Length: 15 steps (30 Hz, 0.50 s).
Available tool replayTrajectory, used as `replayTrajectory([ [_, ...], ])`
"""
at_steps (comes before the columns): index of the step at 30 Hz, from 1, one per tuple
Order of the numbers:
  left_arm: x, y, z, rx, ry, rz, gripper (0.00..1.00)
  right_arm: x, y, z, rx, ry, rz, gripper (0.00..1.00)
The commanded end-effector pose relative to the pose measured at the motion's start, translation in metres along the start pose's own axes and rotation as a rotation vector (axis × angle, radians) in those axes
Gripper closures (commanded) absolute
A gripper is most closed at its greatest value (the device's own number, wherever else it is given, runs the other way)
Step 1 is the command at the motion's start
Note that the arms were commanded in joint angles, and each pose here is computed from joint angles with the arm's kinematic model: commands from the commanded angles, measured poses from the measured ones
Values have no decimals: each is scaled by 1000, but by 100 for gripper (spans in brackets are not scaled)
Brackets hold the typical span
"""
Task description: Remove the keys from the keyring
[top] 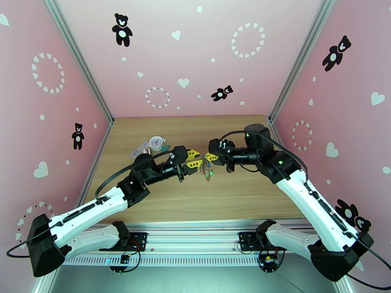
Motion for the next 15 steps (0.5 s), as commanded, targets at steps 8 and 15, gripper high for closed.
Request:
replayTrajectory([
  [8, -7, 11, 1, 84, -8, 145, 70, 3, 4, -1, -214, 75, 29, 100],
  [15, 2, 8, 5, 129, -10, 128, 69, 2, 4, 6, -229, 30, 17, 100],
])
Point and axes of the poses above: each hand's point on the last joint's axis, 136 mm out from that joint toward the fingers, its own x axis out along the fingers, its own z axis along the line the jaws close on, y = z × x, the point moved 5 cm from there along -x, back along the fingers, and after that the axes turned 12 degrees about x, right-handed, at the moved point
